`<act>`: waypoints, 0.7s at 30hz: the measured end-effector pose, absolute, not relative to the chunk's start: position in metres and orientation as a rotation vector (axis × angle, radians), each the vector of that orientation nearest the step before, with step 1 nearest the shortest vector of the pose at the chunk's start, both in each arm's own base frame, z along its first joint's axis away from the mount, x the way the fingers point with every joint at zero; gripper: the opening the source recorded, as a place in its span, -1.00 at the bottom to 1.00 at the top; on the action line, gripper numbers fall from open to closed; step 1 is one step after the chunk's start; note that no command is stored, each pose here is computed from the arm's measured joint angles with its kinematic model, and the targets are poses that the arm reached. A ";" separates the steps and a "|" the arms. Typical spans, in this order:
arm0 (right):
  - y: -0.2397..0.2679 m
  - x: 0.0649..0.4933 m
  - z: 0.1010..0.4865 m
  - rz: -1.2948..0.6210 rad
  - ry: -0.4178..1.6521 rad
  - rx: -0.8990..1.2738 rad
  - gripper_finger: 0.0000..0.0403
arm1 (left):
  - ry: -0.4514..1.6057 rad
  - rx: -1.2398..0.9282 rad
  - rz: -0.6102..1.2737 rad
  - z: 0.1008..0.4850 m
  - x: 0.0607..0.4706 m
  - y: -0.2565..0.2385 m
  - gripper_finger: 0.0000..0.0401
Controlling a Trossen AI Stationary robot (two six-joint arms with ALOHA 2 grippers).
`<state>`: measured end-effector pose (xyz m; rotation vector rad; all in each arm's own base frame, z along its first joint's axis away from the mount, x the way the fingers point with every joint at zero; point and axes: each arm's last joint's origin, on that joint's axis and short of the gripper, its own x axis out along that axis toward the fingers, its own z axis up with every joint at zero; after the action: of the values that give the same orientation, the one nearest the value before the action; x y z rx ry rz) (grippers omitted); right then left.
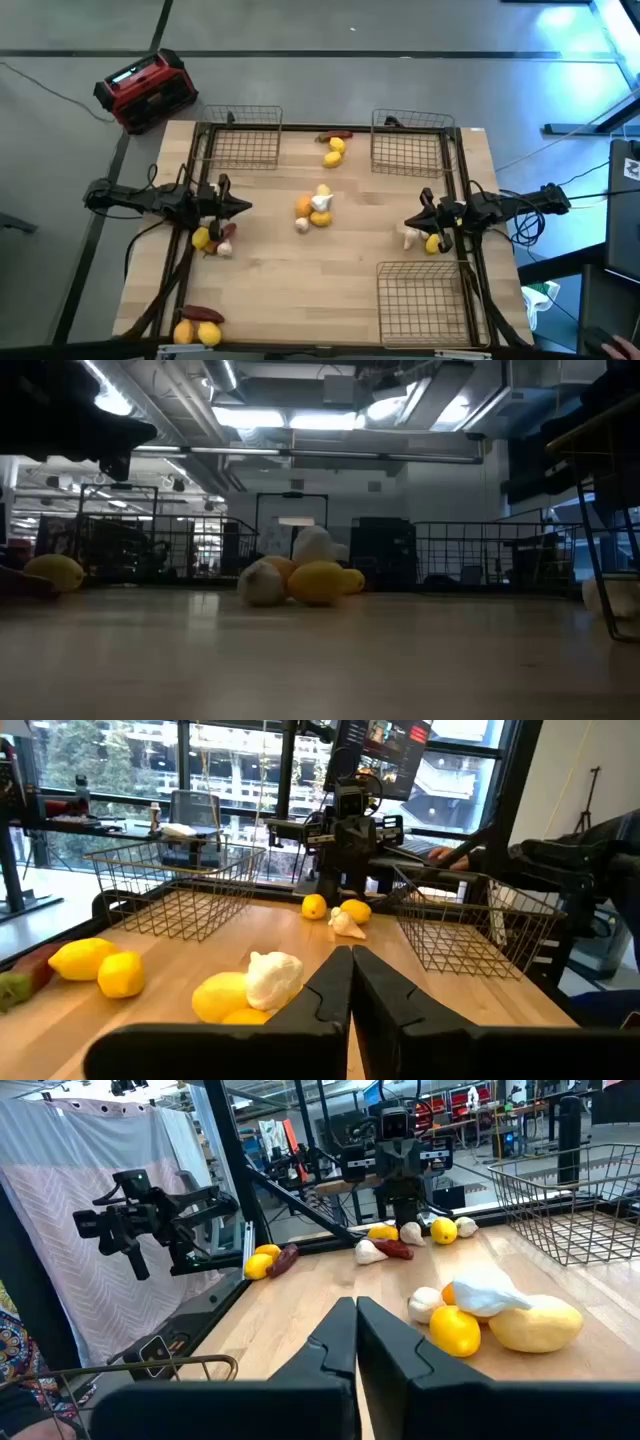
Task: Sort produce into baskets
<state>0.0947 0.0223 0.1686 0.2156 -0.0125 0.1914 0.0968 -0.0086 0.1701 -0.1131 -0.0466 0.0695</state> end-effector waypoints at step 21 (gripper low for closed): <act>0.019 0.095 0.170 0.080 -0.041 0.221 -0.93 | -0.046 -0.113 0.070 0.170 0.097 -0.009 -0.98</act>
<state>0.0952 0.0190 0.1703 0.2214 -0.0408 0.0796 0.0968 -0.0086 0.1700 -0.1129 -0.0463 0.0698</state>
